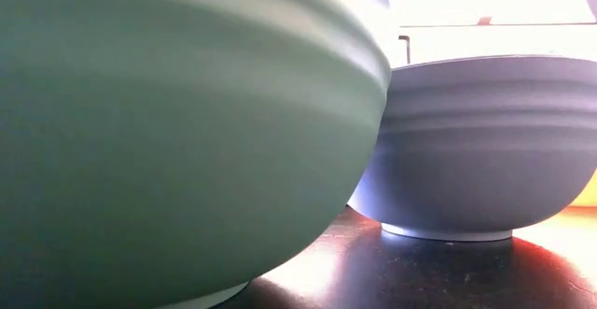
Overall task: Place and stack bowls onto a shelf
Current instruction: Stack the large white bowl on top of the large orange bowl on the shelf
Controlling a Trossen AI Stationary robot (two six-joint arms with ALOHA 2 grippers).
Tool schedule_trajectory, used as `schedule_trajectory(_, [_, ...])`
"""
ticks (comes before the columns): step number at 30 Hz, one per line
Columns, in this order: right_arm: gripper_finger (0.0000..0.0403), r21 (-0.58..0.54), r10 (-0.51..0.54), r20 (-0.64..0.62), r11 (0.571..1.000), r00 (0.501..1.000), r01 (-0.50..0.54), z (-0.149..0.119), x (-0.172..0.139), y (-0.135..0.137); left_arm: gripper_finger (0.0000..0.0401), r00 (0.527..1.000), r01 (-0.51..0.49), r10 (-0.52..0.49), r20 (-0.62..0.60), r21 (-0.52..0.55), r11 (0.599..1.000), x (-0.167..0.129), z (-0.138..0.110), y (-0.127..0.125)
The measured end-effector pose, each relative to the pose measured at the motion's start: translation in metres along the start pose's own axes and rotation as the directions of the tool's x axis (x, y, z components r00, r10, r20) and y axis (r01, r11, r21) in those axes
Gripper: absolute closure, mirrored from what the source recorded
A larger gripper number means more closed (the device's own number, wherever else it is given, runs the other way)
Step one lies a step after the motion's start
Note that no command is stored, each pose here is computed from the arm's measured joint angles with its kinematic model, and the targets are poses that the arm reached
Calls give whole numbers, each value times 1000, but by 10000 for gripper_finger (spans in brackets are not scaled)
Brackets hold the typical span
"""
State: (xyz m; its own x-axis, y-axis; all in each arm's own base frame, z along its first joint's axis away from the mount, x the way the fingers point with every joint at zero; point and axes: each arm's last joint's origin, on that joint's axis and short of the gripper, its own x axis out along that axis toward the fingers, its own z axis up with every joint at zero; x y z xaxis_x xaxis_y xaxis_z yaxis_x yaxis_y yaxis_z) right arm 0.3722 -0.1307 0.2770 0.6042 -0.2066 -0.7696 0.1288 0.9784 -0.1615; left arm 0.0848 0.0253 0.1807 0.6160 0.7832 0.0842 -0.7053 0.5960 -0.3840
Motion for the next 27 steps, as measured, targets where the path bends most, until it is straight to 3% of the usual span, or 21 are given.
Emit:
schedule_trajectory(8, [233, 65, 94, -1, 993, 996, -94, -1, -37, 9, 290, 1000, 0, 0, 0, 0, 1000, 0, 0, 0])
schedule_trajectory(19, [248, 81, 114, 73, 990, 991, -120, -1, -106, 31, 290, 1000, 0, 0, 0, 0, 1000, 0, 0, 0])
schedule_trajectory(27, [252, 134, 163, 41, 977, 986, -167, -17, -153, 51, 290, 1000, 2, -2, 7, -8, 1000, 0, 1, 0])
